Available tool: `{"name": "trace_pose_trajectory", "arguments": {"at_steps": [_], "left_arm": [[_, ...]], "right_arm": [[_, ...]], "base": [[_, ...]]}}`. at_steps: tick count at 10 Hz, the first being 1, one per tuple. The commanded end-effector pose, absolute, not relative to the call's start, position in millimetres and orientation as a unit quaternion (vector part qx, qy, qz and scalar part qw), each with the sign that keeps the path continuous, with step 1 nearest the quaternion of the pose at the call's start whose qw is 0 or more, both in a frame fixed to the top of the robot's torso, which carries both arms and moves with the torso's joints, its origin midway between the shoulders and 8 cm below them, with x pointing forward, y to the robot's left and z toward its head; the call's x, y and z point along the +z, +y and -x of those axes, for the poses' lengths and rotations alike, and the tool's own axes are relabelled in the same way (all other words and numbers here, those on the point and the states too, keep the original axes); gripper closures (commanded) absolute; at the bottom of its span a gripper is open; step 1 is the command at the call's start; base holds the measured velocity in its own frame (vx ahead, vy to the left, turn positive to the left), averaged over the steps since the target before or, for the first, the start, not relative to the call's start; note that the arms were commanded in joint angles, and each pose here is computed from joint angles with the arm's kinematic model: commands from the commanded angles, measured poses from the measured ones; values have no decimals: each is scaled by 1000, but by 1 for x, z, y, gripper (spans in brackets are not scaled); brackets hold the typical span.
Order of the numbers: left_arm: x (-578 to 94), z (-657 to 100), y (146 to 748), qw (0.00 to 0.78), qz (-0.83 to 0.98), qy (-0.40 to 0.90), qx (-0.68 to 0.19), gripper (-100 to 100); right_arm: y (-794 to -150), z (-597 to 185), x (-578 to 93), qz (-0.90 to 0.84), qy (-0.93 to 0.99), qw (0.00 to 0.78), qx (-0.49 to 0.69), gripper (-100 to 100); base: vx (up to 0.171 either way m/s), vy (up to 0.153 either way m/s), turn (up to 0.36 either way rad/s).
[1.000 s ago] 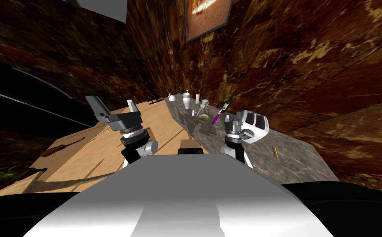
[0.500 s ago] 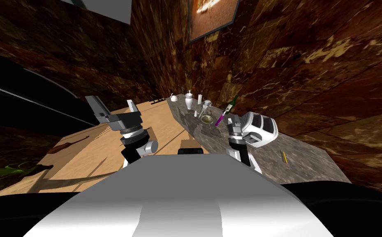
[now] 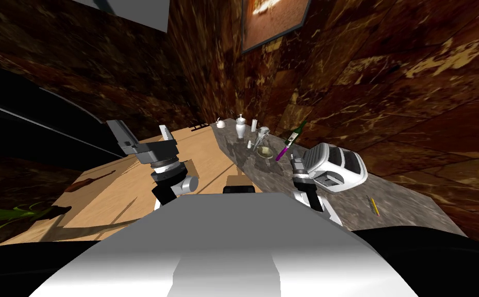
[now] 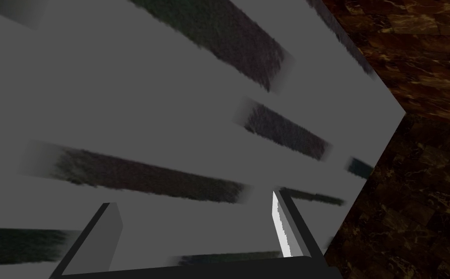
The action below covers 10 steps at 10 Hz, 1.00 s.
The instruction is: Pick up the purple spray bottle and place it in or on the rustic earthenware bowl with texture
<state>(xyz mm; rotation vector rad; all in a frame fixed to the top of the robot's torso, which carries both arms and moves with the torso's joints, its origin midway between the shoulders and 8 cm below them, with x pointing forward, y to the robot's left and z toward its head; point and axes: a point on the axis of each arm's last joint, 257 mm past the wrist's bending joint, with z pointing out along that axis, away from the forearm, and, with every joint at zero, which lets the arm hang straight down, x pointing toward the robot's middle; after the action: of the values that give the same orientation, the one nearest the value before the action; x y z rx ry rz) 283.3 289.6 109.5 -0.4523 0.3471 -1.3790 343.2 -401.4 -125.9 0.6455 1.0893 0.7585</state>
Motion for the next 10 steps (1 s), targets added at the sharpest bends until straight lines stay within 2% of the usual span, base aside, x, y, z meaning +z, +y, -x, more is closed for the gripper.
{"name": "trace_pose_trajectory", "arguments": {"at_steps": [1, 9, 10], "left_arm": [[109, -283, 290, 734, 206, 158, -627, 0], [109, -283, 290, 734, 206, 158, -627, 0], [109, -283, 290, 734, 206, 158, -627, 0]], "right_arm": [[-426, -345, -145, -292, 528, 740, 296, -100], [-556, -314, -219, -278, 658, 697, 51, -100], [-556, -314, -219, -278, 658, 697, 51, -100]], "base": [[80, 100, 4], [118, 144, -23], [87, 107, -24]]}}
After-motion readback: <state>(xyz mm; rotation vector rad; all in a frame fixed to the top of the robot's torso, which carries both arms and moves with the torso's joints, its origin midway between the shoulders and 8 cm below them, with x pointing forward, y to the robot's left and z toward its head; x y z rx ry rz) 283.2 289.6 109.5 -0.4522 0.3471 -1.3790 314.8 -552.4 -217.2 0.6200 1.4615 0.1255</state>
